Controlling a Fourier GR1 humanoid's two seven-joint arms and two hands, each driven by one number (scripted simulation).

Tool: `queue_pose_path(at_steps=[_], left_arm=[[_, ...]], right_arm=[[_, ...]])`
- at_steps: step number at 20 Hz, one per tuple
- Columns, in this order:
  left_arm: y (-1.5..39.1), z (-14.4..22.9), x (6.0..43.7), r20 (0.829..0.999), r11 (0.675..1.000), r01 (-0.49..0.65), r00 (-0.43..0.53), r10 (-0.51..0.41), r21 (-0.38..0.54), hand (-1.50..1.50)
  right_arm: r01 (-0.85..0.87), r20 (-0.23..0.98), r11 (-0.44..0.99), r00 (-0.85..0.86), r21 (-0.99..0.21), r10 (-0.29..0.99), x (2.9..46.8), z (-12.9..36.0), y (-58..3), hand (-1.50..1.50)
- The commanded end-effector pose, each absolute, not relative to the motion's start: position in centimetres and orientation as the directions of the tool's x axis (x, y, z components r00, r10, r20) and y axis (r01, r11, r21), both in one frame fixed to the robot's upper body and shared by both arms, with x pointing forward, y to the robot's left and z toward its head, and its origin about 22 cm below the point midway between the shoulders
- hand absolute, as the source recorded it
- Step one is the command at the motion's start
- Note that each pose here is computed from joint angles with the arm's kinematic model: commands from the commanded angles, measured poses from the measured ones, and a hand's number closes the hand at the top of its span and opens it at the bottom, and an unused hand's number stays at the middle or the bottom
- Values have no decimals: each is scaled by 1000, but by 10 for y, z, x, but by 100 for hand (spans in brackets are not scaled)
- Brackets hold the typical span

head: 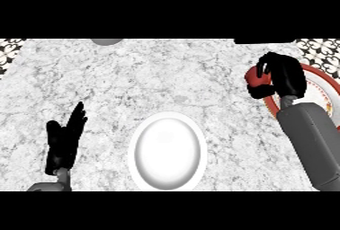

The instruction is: Pick the bell pepper from the plate and place it in the plate

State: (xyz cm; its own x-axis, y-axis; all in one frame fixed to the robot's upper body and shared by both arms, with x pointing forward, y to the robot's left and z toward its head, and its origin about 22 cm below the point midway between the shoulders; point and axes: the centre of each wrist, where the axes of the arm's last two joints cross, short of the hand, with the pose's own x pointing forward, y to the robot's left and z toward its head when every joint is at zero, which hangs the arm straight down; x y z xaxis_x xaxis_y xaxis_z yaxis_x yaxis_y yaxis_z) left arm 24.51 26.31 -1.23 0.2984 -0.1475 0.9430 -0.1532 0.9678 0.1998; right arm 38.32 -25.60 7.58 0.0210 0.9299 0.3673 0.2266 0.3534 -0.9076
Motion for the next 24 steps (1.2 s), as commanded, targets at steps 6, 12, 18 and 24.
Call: queue_pose_path(at_steps=[6, 12, 18, 24], left_arm=[[251, -7, 235, 941, 970, -122, 292, -169, 212, 0], [246, -13, 250, 943, 974, -105, 290, -161, 198, 0], [235, -25, 242, 948, 975, -103, 273, -162, 196, 0], [239, -16, 255, 949, 978, -105, 279, -148, 183, 0]], right_arm=[[442, 420, 283, 250, -851, 872, 350, 133, -302, 150], [444, 450, 283, 334, -850, 828, 355, 103, -360, 150], [402, 462, 307, 377, -863, 803, 375, 118, -386, 150], [261, 402, 314, 454, -913, 795, 376, 86, -409, 150]])
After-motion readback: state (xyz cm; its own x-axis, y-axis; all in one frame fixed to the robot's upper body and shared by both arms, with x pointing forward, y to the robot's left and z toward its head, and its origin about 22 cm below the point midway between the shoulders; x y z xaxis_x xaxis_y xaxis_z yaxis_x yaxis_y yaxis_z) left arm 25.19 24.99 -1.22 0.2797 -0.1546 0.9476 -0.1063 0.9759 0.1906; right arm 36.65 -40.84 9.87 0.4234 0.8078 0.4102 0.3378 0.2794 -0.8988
